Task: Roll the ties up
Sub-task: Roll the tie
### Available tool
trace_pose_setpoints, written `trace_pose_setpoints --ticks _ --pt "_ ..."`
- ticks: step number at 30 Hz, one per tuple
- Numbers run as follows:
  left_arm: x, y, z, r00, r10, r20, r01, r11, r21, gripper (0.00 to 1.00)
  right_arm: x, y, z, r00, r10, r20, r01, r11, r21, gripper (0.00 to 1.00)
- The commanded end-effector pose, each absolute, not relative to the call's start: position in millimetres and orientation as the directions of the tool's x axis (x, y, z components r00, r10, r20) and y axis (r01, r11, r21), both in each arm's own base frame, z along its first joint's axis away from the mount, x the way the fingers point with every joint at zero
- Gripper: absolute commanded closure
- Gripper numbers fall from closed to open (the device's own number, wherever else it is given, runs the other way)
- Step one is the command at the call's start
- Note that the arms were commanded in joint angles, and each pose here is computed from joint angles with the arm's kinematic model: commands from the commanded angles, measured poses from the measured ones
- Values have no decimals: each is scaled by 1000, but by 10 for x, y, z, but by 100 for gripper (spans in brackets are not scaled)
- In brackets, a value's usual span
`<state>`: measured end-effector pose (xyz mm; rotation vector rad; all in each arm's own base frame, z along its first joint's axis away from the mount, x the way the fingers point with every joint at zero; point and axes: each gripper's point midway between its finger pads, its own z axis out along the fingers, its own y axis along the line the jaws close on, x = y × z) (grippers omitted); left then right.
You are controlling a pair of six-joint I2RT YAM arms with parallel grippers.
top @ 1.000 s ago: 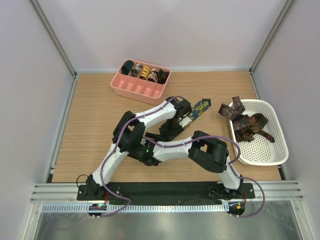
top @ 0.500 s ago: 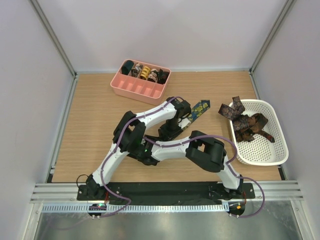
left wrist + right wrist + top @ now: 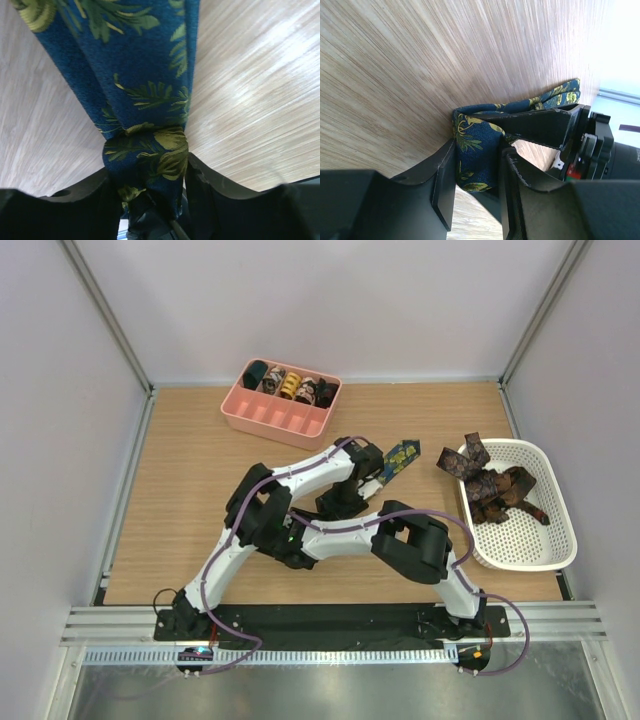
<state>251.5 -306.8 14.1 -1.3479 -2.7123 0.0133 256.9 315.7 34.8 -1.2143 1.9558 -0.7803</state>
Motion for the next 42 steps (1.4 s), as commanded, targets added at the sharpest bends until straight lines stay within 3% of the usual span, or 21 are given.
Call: trace_pose_setpoints --ticks 1,5,8,10,11,21,24,25,28,31,36,42 --pt "2564 -3041 -113 -592 800 95 802 597 -26 48 2554 3105 269 -380 -884 -272 -518 447 -729 87" --pt "2791 -3114 105 -590 807 -11 806 590 51 32 2521 3138 259 -382 -877 -289 -523 464 -715 89" --pt "2875 -3175 305 -582 809 -82 806 587 69 25 2500 3145 238 -388 -872 -298 -531 476 -701 90" --pt "2932 -3259 423 -578 804 -143 804 590 68 14 2493 3149 246 -389 -869 -307 -533 484 -694 90" --pt "2961 -3290 544 -573 799 -182 803 592 68 0 2489 3160 245 -389 -866 -314 -535 490 -688 91" --pt "3464 -3400 1498 -533 665 -523 705 691 161 0 2463 3163 260 -399 -841 -365 -524 536 -662 93" --pt "3625 -3293 1870 -549 528 -648 601 788 134 0 2467 3152 299 -397 -818 -416 -514 574 -637 95" --pt "3589 -3210 1807 -571 505 -648 583 805 114 0 2462 3145 282 -406 -808 -428 -524 589 -615 95" --pt "3725 -3060 2218 -524 328 -786 495 868 32 0 2454 3145 320 -414 -771 -484 -532 636 -558 95" --pt "3778 -2723 2398 -478 183 -859 366 931 -5 0 2443 3147 371 -426 -726 -540 -543 683 -489 96" --pt "3703 -2239 2402 -373 75 -925 195 981 1 0 2390 3181 412 -471 -609 -638 -609 748 -264 97" --pt "3677 -1864 2379 -362 -189 -913 33 976 -216 0 2457 3123 532 -564 -458 -687 -648 761 25 97"
